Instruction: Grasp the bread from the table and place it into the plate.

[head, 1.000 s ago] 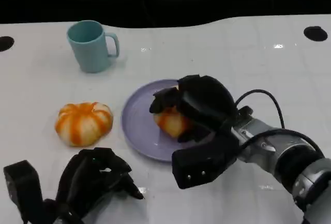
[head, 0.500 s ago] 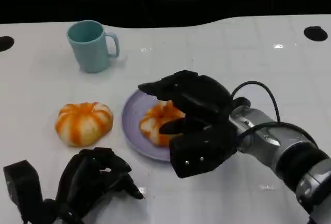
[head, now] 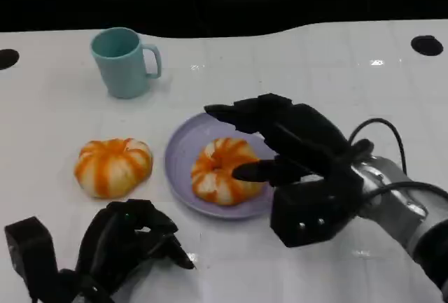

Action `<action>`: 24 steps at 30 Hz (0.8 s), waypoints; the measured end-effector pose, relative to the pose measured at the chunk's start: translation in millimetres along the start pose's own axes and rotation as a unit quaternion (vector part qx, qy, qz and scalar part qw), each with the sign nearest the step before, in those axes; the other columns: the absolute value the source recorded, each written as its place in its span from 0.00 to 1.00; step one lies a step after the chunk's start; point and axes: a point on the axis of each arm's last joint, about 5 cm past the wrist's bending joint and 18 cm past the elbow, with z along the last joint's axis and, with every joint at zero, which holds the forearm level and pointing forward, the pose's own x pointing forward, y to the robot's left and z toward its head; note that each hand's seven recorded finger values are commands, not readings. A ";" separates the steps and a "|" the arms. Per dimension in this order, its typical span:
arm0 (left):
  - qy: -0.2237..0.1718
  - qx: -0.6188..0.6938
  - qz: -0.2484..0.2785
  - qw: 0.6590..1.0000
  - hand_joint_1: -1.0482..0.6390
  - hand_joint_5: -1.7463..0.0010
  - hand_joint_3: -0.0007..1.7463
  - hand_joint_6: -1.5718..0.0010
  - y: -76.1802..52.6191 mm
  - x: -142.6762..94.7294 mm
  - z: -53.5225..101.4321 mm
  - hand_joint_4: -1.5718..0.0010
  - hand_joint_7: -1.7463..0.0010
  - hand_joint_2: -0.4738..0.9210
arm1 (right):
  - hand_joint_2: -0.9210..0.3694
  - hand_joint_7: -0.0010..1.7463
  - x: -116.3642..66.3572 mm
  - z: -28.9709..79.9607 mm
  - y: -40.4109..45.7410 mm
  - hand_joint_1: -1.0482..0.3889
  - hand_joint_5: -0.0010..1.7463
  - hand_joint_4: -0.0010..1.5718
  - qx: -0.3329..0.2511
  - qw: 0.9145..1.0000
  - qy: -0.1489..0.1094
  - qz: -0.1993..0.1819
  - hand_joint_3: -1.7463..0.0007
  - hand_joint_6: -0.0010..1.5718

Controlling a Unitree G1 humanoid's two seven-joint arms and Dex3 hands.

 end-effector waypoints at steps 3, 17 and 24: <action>0.000 0.000 0.000 1.000 0.00 0.64 0.00 0.00 -0.2 0.2 0.2 0.00 0.80 0.83 | 0.00 0.08 -15.9 -4.5 -0.6 0.24 0.33 0.25 0.012 1.000 -0.010 -0.025 0.82 0.34; -0.003 -0.001 0.004 1.000 0.00 0.64 0.00 0.00 -2.8 0.5 -1.1 0.00 0.80 0.83 | 0.00 0.60 -86.3 -10.4 4.7 0.38 0.78 0.39 0.149 0.983 -0.008 -0.110 0.86 0.39; 0.001 -0.006 0.006 1.000 0.00 0.64 0.00 0.00 -3.2 0.0 -1.9 0.00 0.80 0.83 | 0.00 0.79 -116.8 -11.8 6.0 0.41 0.96 0.37 0.197 0.972 0.022 -0.124 0.86 0.36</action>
